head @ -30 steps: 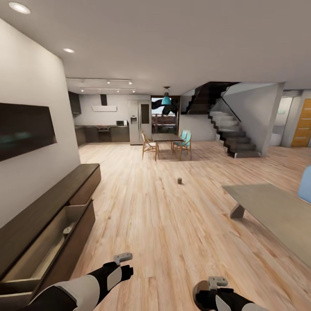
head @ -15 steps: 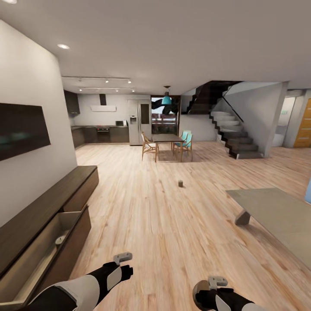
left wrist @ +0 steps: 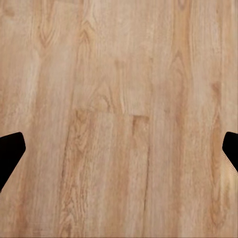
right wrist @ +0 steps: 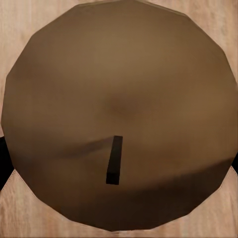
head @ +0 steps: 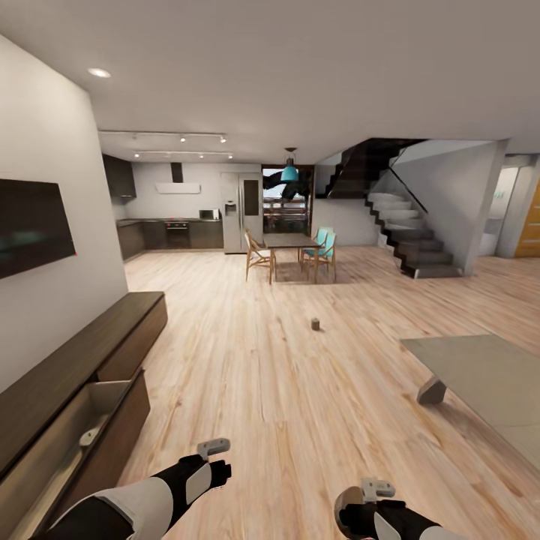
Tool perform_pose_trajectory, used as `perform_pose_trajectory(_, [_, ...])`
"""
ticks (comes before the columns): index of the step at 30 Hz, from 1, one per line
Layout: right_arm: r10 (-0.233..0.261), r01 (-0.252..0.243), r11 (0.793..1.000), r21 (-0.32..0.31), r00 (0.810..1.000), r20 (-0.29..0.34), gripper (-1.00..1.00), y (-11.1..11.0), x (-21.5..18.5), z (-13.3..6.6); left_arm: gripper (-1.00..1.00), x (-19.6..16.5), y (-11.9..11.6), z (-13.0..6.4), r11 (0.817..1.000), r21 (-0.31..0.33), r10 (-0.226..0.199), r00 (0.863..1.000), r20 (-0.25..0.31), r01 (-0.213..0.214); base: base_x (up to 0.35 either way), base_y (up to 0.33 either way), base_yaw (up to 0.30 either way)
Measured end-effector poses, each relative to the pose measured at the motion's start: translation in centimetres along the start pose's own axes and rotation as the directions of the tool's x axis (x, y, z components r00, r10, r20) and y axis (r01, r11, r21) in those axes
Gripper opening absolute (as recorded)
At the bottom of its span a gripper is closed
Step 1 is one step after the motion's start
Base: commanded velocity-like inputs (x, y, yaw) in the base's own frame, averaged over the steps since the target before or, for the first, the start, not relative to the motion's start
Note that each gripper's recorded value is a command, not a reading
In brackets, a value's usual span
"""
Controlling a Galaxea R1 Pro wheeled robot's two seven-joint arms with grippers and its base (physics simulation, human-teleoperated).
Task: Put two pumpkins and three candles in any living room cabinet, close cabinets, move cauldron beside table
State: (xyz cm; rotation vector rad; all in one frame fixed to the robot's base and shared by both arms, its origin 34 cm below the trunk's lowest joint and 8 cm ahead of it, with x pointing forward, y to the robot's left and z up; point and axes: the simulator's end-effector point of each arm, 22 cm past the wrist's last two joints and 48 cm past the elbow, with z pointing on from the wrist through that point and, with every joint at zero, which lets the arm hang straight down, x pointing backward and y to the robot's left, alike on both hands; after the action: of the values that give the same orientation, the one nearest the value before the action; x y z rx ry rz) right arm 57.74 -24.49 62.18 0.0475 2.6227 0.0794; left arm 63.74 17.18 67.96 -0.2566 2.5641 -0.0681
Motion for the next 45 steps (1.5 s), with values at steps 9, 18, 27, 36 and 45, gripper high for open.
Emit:
perform_pose_trajectory(9, [0.000, 0.000, 1.000, -0.001, 1.000, 0.000, -1.00, 0.06, 0.00, 0.00, 1.00, -0.01, 0.04, 0.00, 1.000, -0.001, 0.000, 1.000, 0.000, 0.000, 0.333, 0.000, 0.000])
perform_pose_trajectory(18, [0.000, 0.000, 1.000, -0.001, 1.000, 0.000, -1.00, 0.05, 0.01, 0.00, 1.00, 0.00, 0.00, 0.00, 1.000, 0.000, 0.000, 1.000, 0.000, 0.000, 0.333, 0.000, 0.000])
perform_pose_trajectory(27, [0.000, 0.000, 1.000, -0.001, 1.000, 0.000, -1.00, 0.11, 0.01, 0.01, 1.00, 0.00, -0.01, 0.00, 1.000, 0.000, 0.001, 1.000, 0.000, -0.001, 0.332, 0.000, 0.000])
perform_pose_trajectory(36, [-0.001, 0.001, 1.000, -0.002, 1.000, -0.001, -1.00, 0.16, 0.04, 0.01, 1.00, 0.00, -0.02, 0.00, 1.000, 0.000, 0.001, 1.000, 0.000, -0.001, 0.332, 0.000, -0.073])
perform_pose_trajectory(45, [0.000, 0.000, 1.000, -0.001, 1.000, -0.002, -1.00, 0.11, 0.05, 0.00, 1.00, 0.00, -0.03, 0.00, 1.000, 0.000, 0.001, 1.000, 0.000, -0.001, 0.332, 0.000, -0.271])
